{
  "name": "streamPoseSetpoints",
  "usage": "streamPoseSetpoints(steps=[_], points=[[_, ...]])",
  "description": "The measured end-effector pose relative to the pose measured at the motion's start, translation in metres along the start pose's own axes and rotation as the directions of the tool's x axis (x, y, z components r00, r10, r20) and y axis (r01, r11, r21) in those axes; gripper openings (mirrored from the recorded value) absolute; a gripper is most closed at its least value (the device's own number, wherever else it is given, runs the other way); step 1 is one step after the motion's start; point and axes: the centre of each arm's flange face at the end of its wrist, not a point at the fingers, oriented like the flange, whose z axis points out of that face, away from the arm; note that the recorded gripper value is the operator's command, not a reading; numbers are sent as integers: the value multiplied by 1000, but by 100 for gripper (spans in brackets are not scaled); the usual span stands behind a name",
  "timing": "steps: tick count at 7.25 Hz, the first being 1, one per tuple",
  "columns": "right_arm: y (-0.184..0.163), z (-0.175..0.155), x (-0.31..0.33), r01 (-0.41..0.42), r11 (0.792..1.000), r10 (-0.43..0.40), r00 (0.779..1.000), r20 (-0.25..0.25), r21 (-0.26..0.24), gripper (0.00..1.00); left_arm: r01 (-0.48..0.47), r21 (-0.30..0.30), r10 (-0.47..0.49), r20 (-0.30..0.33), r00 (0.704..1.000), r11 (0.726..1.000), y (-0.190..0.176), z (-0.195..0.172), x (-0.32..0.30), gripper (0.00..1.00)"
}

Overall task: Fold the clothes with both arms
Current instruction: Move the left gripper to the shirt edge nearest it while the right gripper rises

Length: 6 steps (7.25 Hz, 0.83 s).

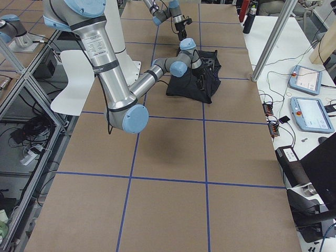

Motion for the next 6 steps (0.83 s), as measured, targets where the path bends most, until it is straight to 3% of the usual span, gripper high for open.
streamPoseSetpoints(steps=[3, 6], points=[[1, -2, 0, 2, 1000, -2, 1000, 5, -1, 100, 17, -9, -17, 15, 1000, 1000, 15, 10, 1, 69], [1, -1, 0, 4, 1000, -4, 1000, 2, -4, 100, 14, -14, -13, 25, 1000, 1000, 17, 12, -2, 69]])
